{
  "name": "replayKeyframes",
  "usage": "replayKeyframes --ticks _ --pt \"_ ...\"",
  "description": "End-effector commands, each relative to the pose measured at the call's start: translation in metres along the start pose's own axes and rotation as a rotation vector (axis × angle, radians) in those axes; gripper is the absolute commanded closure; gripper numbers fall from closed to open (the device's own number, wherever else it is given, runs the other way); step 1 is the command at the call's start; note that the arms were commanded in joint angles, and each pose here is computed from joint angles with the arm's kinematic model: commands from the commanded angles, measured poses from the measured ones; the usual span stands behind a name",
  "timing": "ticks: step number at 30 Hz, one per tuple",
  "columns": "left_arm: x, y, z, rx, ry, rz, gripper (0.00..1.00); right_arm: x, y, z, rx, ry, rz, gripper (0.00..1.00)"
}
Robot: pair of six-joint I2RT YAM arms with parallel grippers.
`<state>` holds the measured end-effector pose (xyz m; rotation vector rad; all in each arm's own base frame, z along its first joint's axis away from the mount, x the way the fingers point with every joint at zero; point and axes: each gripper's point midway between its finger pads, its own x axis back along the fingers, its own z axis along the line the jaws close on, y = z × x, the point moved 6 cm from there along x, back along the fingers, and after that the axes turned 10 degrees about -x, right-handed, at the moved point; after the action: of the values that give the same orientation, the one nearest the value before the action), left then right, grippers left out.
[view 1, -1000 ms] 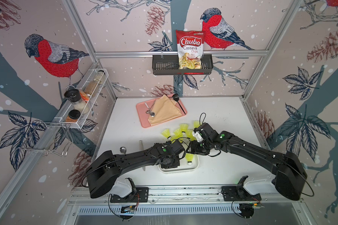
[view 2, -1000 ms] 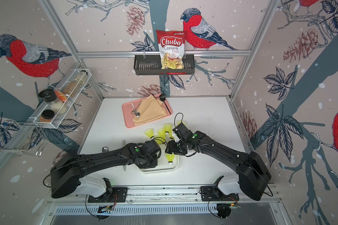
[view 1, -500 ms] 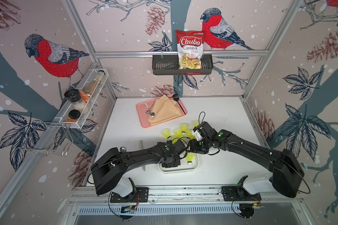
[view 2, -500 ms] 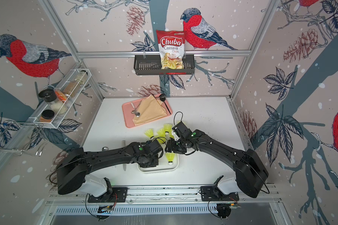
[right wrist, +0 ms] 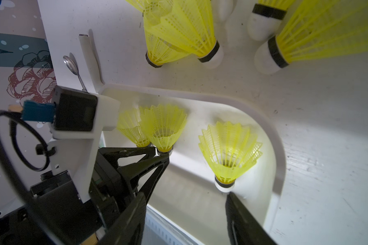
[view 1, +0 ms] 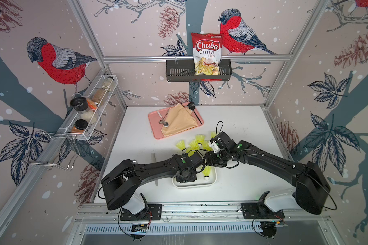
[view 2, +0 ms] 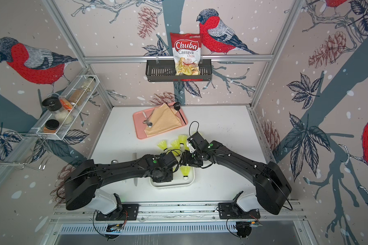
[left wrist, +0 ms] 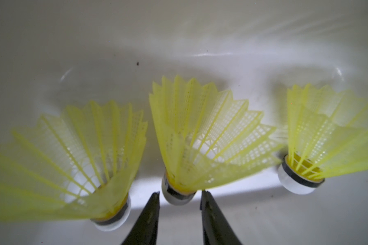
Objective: Put the shuttlecocks into the storage box
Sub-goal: Place the shuttlecock in the storage box.
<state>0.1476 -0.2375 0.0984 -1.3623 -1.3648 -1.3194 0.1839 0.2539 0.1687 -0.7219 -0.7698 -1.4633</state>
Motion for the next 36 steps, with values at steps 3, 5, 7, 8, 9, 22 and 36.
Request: replayKeyframes --ticks 3,5,7,8,9,22,36 --pt "0.003 0.000 0.003 -0.016 0.020 -0.003 0.63 0.003 -0.004 0.006 0.026 0.037 0.015 0.39" --pt "0.004 0.000 0.003 -0.017 0.021 -0.007 0.63 0.004 -0.007 0.006 0.030 0.037 0.022 0.39" --pt "0.006 0.001 0.002 -0.015 0.016 -0.012 0.63 0.004 -0.010 0.004 0.032 0.037 0.026 0.40" --pt "0.007 0.001 0.002 -0.014 0.013 -0.014 0.63 0.005 -0.012 0.004 0.032 0.037 0.028 0.40" --pt "0.008 0.001 0.002 -0.014 0.012 -0.016 0.63 0.004 -0.013 0.003 0.031 0.034 0.032 0.40" --pt "0.021 0.000 0.004 0.012 -0.018 -0.044 0.59 0.013 -0.016 0.009 0.030 0.037 -0.001 0.40" --pt "0.113 0.040 -0.003 0.074 -0.153 -0.287 0.48 0.074 0.044 -0.003 -0.119 -0.036 -0.295 0.41"
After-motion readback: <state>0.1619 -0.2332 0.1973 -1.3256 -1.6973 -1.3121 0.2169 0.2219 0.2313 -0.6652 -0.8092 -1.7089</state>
